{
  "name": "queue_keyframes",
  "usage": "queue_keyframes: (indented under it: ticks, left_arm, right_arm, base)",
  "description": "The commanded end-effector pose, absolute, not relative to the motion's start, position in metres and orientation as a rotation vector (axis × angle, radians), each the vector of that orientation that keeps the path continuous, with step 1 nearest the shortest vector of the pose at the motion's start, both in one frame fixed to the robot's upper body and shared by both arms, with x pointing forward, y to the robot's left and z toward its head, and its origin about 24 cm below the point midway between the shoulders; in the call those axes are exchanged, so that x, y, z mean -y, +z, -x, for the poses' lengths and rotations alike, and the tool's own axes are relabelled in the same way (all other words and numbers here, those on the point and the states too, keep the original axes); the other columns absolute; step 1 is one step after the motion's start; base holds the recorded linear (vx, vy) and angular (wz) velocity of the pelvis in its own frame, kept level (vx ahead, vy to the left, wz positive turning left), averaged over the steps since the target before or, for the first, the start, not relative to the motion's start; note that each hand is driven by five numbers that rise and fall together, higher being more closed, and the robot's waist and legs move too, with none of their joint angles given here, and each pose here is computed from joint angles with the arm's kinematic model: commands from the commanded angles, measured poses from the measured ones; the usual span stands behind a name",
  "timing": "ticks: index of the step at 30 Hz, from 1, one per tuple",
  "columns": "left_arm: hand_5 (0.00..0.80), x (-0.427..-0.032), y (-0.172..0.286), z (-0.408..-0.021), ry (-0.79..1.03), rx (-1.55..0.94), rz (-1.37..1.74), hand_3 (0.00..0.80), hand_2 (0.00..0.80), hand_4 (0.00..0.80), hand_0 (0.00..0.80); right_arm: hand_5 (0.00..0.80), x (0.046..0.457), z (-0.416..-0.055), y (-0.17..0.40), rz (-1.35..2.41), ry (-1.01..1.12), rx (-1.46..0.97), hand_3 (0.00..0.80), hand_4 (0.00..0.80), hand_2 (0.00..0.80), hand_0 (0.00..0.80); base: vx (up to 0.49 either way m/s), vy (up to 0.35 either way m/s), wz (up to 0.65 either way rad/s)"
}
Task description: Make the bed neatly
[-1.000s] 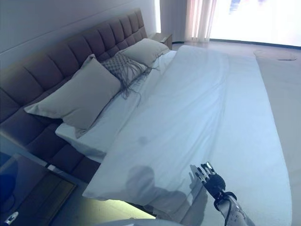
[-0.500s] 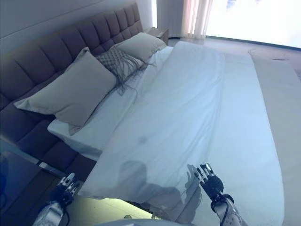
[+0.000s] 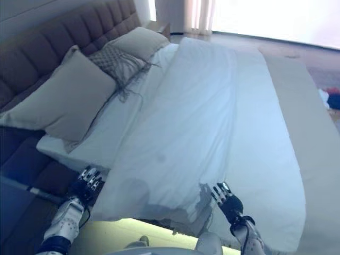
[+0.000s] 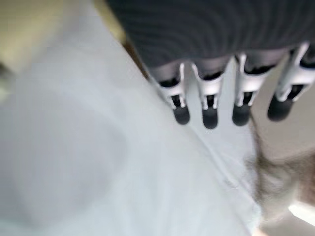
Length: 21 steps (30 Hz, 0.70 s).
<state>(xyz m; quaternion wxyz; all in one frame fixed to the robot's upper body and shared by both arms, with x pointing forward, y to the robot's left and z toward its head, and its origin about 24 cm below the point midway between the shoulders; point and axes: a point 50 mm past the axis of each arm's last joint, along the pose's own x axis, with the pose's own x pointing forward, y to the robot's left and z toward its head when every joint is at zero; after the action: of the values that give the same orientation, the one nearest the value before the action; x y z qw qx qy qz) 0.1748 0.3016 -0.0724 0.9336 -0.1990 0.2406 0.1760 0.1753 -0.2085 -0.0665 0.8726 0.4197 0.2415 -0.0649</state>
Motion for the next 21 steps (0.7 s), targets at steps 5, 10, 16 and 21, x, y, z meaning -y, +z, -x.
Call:
queue_keyframes:
  ticks: [5, 10, 16, 21]
  left_arm:
    - [0.0, -0.314, -0.065, -0.166, 0.467, -0.371, 0.463, 0.0, 0.0, 0.0, 0.0]
    - [0.0, -0.307, -0.069, -0.155, 0.458, -0.365, 0.496, 0.0, 0.0, 0.0, 0.0]
    - [0.0, -0.303, -0.071, -0.158, 0.447, -0.347, 0.528, 0.0, 0.0, 0.0, 0.0]
    - [0.0, -0.28, -0.072, -0.175, 0.352, -0.344, 0.567, 0.0, 0.0, 0.0, 0.0]
  right_arm:
    - [0.0, 0.19, -0.2, -0.045, -0.907, -0.01, -0.41, 0.0, 0.0, 0.0, 0.0]
    - [0.0, 0.203, -0.186, -0.055, -0.887, -0.055, -0.457, 0.0, 0.0, 0.0, 0.0]
    - [0.0, 0.223, -0.167, -0.065, -0.901, -0.131, -0.505, 0.0, 0.0, 0.0, 0.0]
    - [0.0, 0.223, -0.156, -0.07, -0.914, -0.16, -0.503, 0.0, 0.0, 0.0, 0.0]
  base:
    - [-0.268, -0.074, -0.32]
    - [-0.201, 0.003, -0.12]
    - [-0.059, 0.198, -0.06]
    - [0.017, 0.402, 0.18]
